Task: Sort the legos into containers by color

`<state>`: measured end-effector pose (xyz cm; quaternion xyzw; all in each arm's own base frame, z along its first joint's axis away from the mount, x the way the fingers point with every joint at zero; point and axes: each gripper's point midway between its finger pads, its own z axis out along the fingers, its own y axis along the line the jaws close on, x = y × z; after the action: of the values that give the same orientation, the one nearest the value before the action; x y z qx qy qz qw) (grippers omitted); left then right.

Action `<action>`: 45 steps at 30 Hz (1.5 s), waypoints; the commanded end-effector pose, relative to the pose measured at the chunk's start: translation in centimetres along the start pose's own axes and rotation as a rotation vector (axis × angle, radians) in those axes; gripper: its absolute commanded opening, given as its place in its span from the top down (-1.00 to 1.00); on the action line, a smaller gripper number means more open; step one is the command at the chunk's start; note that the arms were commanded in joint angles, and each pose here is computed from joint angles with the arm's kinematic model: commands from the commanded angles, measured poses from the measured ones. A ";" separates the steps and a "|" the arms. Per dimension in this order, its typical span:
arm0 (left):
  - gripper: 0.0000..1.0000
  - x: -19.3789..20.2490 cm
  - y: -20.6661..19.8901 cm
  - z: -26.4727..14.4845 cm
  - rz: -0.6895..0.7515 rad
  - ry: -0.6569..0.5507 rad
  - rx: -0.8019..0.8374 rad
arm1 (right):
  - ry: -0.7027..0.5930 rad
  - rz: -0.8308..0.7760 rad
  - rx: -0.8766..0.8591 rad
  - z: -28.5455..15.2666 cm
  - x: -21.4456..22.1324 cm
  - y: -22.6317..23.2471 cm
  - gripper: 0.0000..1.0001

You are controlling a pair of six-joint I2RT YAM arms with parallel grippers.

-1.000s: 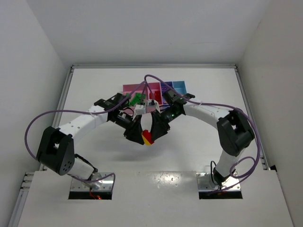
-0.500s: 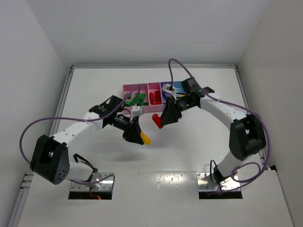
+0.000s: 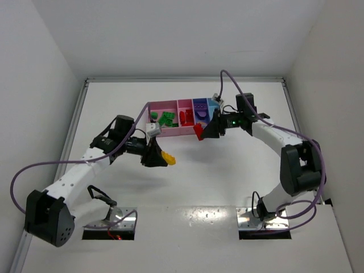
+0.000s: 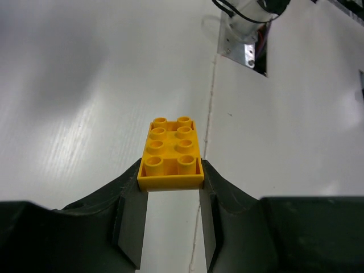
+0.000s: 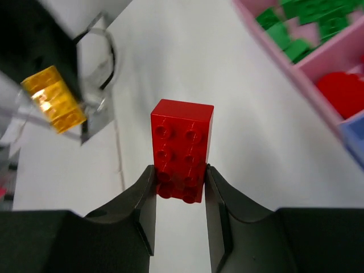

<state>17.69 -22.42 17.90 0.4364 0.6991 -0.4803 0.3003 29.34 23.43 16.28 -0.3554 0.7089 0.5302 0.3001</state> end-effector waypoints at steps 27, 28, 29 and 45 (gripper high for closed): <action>0.98 -4.3 5.4 -3.7 0.026 -0.130 -0.296 | -0.108 0.103 0.375 7.6 -9.2 -16.4 -0.41; 0.98 -4.5 5.6 -3.6 0.009 -0.140 -0.296 | -0.104 0.096 0.376 7.5 -9.0 -16.2 -0.41; 0.98 -4.9 6.0 -3.8 0.010 -0.152 -0.323 | -0.102 0.100 0.377 7.3 -9.0 -15.9 -0.41; 0.98 -16.2 16.2 11.9 0.009 -0.204 -0.384 | -0.224 -0.264 0.918 -15.3 -6.8 0.0 -0.65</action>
<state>36.49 -33.27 19.35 0.3345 0.7528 -0.3872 0.4141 33.44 12.10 32.35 -0.2279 0.7150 0.1995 0.6301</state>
